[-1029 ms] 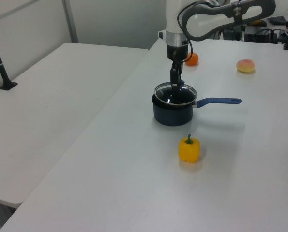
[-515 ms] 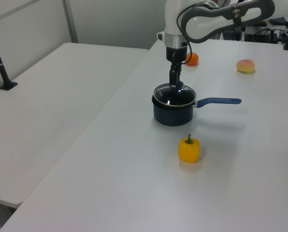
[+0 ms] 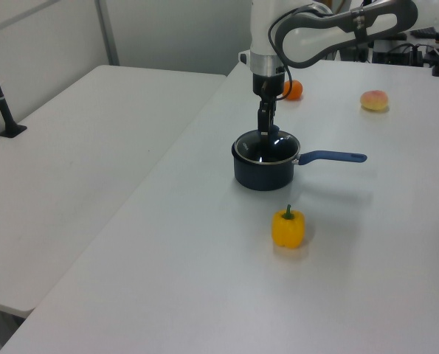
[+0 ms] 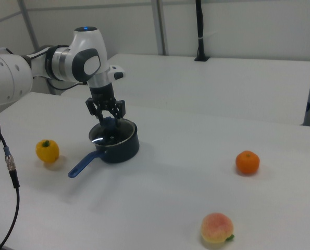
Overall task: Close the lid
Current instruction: 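Hold the lid seated on the saucepan and open the gripper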
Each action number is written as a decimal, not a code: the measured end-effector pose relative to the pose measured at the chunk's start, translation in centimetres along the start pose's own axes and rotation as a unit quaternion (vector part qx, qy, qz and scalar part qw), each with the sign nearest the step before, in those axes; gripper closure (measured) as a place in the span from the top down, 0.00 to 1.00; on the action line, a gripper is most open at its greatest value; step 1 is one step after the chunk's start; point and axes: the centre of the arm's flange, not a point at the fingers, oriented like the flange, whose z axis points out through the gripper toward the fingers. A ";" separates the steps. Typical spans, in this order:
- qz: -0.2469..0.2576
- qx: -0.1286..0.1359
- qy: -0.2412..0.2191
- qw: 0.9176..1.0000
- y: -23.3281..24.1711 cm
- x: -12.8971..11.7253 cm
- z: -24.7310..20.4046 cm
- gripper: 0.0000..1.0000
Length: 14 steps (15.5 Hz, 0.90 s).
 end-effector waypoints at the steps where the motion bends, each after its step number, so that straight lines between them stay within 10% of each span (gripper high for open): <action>1: 0.000 0.000 0.000 1.000 0.0 0.0 0.1 0.66; 14: -0.020 -0.033 0.014 0.999 -0.7 0.6 0.6 0.76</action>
